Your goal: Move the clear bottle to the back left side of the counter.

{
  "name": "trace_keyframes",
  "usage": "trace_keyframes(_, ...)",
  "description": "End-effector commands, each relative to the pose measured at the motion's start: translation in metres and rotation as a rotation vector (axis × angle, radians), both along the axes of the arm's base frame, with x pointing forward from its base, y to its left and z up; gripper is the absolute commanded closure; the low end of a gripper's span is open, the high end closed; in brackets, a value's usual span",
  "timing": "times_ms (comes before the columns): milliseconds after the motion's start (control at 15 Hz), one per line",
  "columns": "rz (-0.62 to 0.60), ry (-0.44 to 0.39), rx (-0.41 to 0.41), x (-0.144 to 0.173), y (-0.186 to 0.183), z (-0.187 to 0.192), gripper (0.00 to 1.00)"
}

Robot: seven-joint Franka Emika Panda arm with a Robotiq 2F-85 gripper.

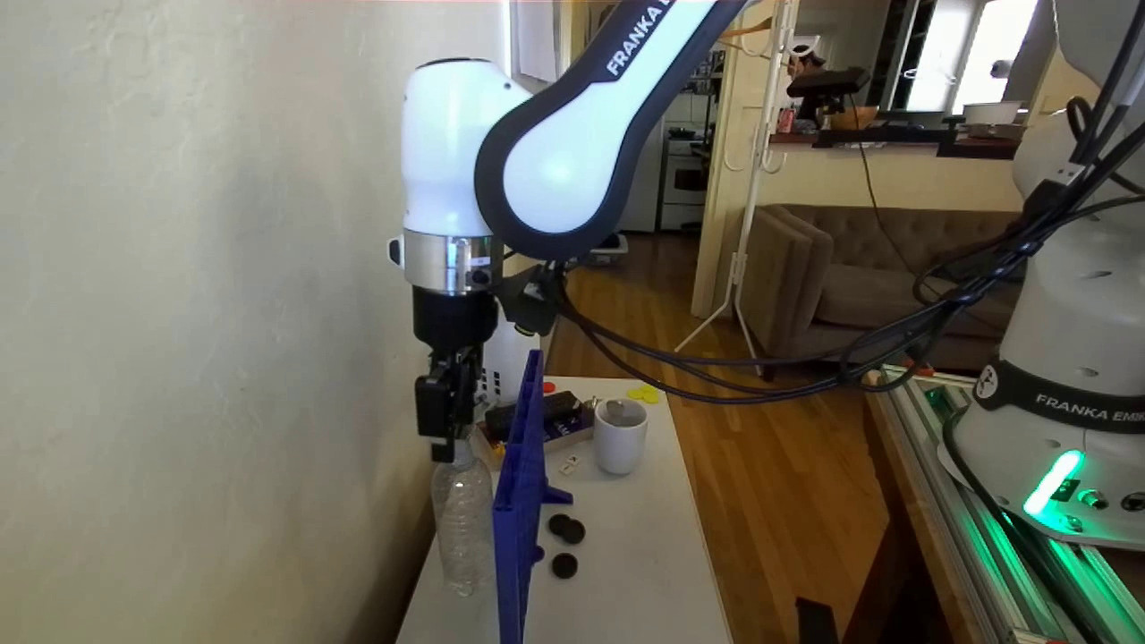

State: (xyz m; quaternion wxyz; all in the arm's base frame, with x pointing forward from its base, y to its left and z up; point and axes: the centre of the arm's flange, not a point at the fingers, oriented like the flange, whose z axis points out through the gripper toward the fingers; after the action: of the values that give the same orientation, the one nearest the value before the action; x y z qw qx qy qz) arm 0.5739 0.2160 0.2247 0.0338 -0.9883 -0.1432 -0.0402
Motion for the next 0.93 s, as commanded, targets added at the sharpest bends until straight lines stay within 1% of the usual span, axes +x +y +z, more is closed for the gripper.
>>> trace_keyframes(0,0.012,-0.004,0.020,-0.002,0.001,0.039,0.00)
trace_keyframes(200,0.017,0.005,0.030,-0.005,-0.003,0.084,0.00)
trace_keyframes(333,0.039,0.052,0.046,-0.016,-0.008,0.127,0.00)
trace_keyframes(400,0.055,0.057,0.053,-0.023,-0.010,0.145,0.00)
trace_keyframes(533,0.071,0.090,0.067,-0.048,-0.015,0.183,0.00)
trace_keyframes(600,0.086,0.113,0.076,-0.059,-0.017,0.196,0.00)
trace_keyframes(667,0.075,0.131,0.066,-0.074,-0.021,0.211,0.00)
trace_keyframes(867,0.076,0.147,0.050,-0.117,-0.031,0.252,0.00)
